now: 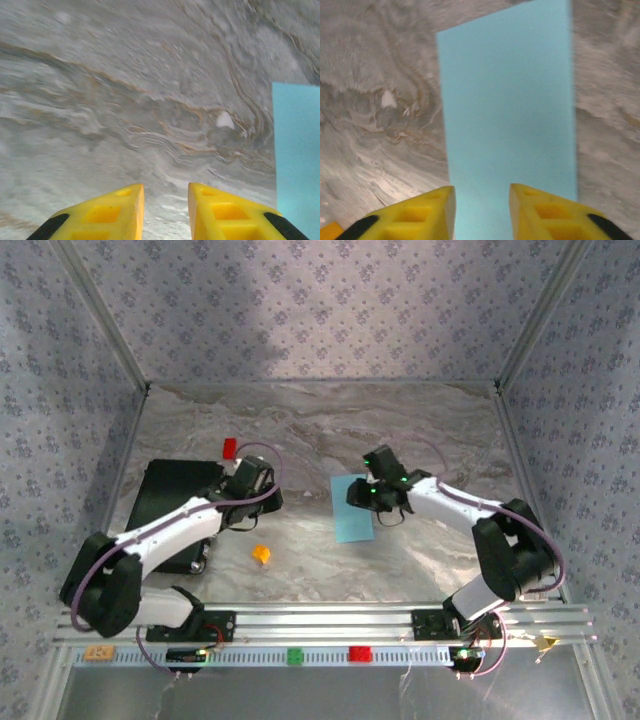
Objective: Fold a paper plane with a square sheet of paper (pick it up from the middle)
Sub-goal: Turn over the paper at the center of the table, then third fold the triangle at the center of the table.
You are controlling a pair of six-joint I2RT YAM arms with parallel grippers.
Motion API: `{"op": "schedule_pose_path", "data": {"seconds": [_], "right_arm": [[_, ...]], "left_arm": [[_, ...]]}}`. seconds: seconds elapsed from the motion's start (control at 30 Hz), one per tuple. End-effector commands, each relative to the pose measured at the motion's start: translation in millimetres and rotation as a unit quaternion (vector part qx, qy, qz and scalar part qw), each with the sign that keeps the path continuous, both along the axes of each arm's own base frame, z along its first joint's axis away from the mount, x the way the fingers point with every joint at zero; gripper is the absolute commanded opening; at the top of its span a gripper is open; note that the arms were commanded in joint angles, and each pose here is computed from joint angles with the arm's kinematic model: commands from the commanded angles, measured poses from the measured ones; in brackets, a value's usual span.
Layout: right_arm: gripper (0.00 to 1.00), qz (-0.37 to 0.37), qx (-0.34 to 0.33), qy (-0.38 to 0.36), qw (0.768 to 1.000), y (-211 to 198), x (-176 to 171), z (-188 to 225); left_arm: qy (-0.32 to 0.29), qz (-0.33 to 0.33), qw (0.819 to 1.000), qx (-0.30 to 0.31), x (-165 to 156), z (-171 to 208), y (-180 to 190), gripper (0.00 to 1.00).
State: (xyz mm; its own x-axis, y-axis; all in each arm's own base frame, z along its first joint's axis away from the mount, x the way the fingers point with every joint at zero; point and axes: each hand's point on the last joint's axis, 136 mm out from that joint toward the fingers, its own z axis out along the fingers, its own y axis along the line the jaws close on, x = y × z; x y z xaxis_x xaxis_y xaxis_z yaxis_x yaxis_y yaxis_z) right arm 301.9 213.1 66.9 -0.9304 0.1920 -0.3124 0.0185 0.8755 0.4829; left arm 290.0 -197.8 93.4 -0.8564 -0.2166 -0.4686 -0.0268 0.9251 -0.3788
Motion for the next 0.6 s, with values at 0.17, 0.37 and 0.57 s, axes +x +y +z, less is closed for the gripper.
{"op": "schedule_pose_path", "data": {"seconds": [0.17,0.37,0.57], "right_arm": [[0.11,-0.029,0.135,0.038,0.99,-16,-14,-16],[0.06,-0.018,0.15,0.047,0.987,-12,-15,-20],[0.05,-0.026,0.147,0.067,0.986,-16,-15,-37]], "left_arm": [[0.069,-0.146,0.978,-0.133,-1,2,-100,0.24],[0.109,-0.169,0.968,-0.148,-7,-13,-128,0.24],[0.137,-0.175,0.959,-0.176,-8,-22,-143,0.25]]}}
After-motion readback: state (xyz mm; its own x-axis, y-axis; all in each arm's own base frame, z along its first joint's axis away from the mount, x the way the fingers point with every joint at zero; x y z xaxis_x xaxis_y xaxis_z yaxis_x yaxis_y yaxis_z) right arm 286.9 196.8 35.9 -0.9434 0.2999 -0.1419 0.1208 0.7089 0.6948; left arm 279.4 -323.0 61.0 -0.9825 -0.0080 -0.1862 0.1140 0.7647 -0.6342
